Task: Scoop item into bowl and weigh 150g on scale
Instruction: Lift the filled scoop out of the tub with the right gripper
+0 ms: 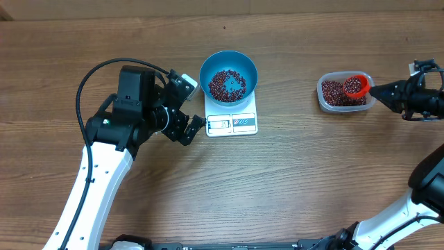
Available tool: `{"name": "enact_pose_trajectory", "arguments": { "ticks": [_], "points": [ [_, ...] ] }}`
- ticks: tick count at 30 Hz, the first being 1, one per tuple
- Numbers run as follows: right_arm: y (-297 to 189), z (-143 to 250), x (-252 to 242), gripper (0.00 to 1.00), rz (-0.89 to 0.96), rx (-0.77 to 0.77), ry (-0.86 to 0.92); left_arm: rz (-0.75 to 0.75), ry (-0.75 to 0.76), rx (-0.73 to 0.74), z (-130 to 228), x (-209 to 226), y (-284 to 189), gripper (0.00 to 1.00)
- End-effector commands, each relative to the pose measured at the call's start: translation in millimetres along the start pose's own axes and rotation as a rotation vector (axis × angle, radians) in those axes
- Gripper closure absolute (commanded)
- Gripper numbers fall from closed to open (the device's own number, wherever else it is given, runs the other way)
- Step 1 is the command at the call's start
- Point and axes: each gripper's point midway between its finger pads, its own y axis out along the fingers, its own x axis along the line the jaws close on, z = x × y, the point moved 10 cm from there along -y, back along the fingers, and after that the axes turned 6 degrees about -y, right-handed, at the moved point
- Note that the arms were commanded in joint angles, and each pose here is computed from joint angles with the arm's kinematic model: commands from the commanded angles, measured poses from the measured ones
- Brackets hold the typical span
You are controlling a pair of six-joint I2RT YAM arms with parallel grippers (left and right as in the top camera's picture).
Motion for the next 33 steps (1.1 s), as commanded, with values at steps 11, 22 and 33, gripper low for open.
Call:
{"name": "enact_pose_trajectory", "arguments": {
  "ticks": [11,22,33],
  "points": [
    [-2.1,4.9,18.3,0.96,-0.239,-0.071,-0.034,-0.006,0.028,-0.011,-2.8,-0.2,-3.0,0.0],
    [6.4,6.0,28.7,0.96,-0.294,-0.063,-0.047,-0.006,0.028,-0.011,-2.8,-0.2,-3.0,0.0],
    [68.5,11.3,75.2,0.96,-0.433,0.078,-0.101,-0.006,0.028,-0.011,-2.8,-0.2,-3.0,0.0]
  ]
}}
